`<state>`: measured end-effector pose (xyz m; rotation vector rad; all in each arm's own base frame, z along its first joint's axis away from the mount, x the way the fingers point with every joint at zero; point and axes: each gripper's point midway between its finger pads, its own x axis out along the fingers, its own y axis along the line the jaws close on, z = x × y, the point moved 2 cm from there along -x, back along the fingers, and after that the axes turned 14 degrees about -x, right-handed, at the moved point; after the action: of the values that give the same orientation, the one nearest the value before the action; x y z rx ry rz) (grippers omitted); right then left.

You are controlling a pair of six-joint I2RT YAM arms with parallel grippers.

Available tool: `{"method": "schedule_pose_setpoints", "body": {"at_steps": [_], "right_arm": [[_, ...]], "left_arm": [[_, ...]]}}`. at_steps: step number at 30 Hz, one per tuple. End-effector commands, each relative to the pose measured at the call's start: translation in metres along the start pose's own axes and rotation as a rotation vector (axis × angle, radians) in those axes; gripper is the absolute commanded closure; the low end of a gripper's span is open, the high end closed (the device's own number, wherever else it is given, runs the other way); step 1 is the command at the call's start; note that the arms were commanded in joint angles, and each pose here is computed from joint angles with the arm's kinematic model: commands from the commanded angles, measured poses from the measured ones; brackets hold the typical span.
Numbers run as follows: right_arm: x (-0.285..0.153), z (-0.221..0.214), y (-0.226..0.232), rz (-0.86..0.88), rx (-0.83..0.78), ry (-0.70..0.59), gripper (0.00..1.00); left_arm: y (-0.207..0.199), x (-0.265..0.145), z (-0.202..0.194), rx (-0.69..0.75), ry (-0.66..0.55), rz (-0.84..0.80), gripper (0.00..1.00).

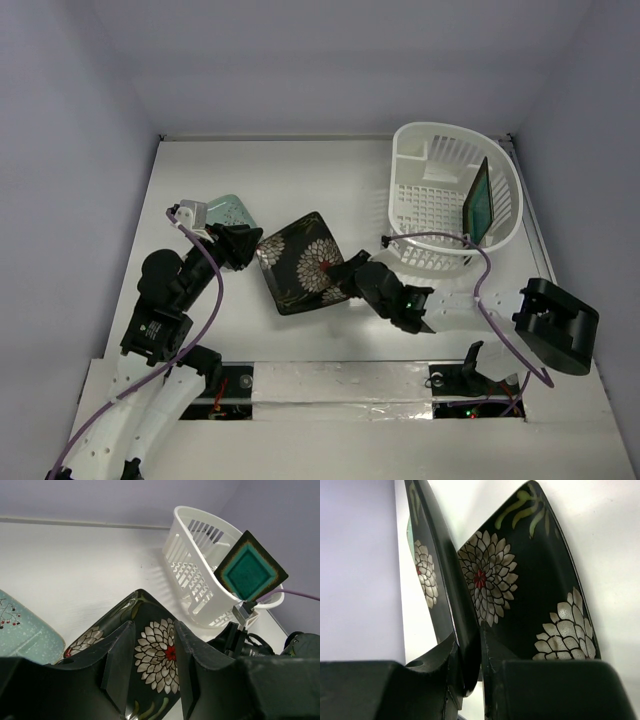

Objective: Unload the plates from the dish rack

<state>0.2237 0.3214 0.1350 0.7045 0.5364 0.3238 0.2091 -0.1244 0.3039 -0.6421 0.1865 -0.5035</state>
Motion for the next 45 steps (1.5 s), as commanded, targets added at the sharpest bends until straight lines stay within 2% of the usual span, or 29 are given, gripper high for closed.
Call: {"method": "schedule_pose_setpoints", "body": {"at_steps": [1,13,15,16,17,19,20,22,23,25,26,27,31,36,39,43,45], "right_arm": [[-0.005,0.039,0.051,0.163,0.244,-0.144,1.0],[0.004,0.015,0.033,0.112,0.233,-0.095,0.94],[0.004,0.011,0.033,0.11,0.224,-0.087,0.89],[0.005,0.008,0.031,0.1,0.212,-0.077,0.86],[0.005,0.006,0.031,0.097,0.206,-0.071,0.76],[0.007,0.002,0.025,0.078,0.194,-0.062,0.68],[0.007,0.0,0.023,0.071,0.19,-0.058,0.59],[0.006,-0.006,0.018,0.056,0.173,-0.043,0.54],[0.006,-0.008,0.016,0.048,0.164,-0.038,0.47],[0.004,-0.012,0.013,0.032,0.135,-0.023,0.41],[0.004,-0.011,0.013,0.024,0.124,-0.026,0.33],[0.002,-0.015,0.013,0.022,0.095,-0.016,0.3],[0.001,-0.013,0.008,-0.043,-0.01,-0.005,0.25],[0.003,-0.009,0.015,-0.087,-0.171,0.028,0.24],[0.006,-0.013,0.014,-0.136,-0.297,0.083,0.22],[0.006,-0.03,-0.006,-0.251,-0.485,0.202,0.26],[0.008,-0.031,-0.015,-0.305,-0.548,0.219,0.26]], "left_arm": [[-0.016,-0.001,0.018,0.012,-0.049,-0.05,0.66],[-0.016,-0.002,0.018,0.013,-0.05,-0.054,0.66],[-0.016,-0.002,0.019,0.013,-0.052,-0.054,0.66],[-0.016,-0.002,0.018,0.013,-0.05,-0.054,0.66],[-0.017,-0.003,0.019,0.013,-0.052,-0.056,0.66],[-0.017,-0.003,0.019,0.015,-0.052,-0.056,0.66],[-0.017,-0.003,0.019,0.013,-0.051,-0.057,0.66],[-0.017,-0.003,0.019,0.013,-0.052,-0.056,0.66],[-0.017,-0.003,0.019,0.013,-0.053,-0.057,0.66],[-0.017,-0.003,0.019,0.013,-0.052,-0.058,0.66],[-0.017,-0.003,0.019,0.013,-0.052,-0.058,0.66],[-0.018,-0.003,0.02,0.014,-0.055,-0.06,0.66],[-0.018,-0.003,0.02,0.014,-0.056,-0.061,0.66],[-0.019,-0.005,0.021,0.015,-0.062,-0.064,0.66],[-0.02,-0.006,0.022,0.016,-0.065,-0.066,0.66],[-0.022,-0.007,0.021,0.016,-0.064,-0.075,0.66],[-0.022,-0.008,0.021,0.017,-0.066,-0.075,0.66]]}}
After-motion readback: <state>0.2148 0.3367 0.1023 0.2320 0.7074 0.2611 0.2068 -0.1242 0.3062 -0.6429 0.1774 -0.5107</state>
